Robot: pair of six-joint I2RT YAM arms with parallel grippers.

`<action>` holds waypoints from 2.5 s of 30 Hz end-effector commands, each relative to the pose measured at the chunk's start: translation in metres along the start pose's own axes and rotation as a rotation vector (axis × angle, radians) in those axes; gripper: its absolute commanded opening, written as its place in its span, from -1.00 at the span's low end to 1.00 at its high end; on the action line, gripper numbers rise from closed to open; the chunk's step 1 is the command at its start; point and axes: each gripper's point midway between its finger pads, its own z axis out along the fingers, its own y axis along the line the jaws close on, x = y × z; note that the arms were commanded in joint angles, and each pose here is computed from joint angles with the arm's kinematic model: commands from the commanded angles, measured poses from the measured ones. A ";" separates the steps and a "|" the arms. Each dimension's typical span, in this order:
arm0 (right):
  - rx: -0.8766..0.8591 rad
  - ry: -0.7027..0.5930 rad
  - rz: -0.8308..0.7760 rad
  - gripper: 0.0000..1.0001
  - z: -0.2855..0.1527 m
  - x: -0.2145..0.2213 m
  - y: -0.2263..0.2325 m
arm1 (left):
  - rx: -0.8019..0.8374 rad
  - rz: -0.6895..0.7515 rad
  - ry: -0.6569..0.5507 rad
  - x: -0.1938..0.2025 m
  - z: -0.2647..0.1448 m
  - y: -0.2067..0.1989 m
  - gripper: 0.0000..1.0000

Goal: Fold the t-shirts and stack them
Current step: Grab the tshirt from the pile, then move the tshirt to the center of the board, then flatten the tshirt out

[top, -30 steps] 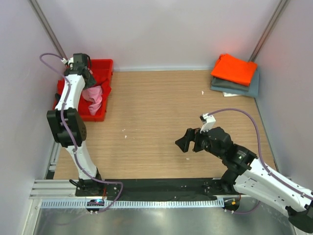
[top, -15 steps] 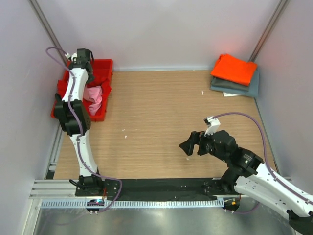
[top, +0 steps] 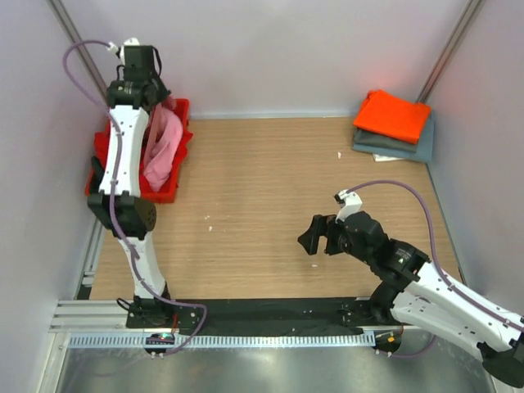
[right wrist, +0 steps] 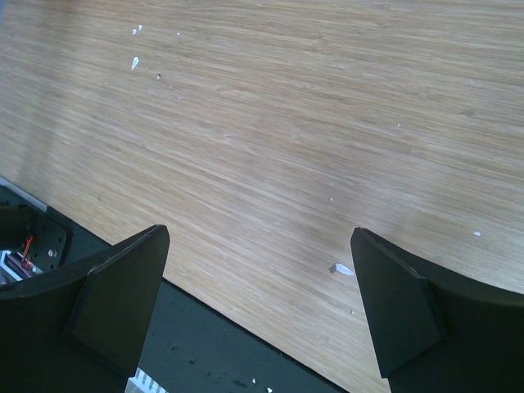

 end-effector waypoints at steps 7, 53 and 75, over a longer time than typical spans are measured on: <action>0.005 -0.180 0.024 0.99 -0.013 -0.059 0.016 | 0.779 -0.275 -0.482 -0.127 -0.299 -0.058 -0.99; 0.068 0.391 0.081 0.35 0.066 0.118 0.061 | 0.367 0.125 0.275 0.260 -0.204 0.079 0.99; 0.202 0.263 -0.124 -0.98 0.082 0.044 0.080 | 0.362 0.123 0.260 0.258 -0.204 0.080 0.99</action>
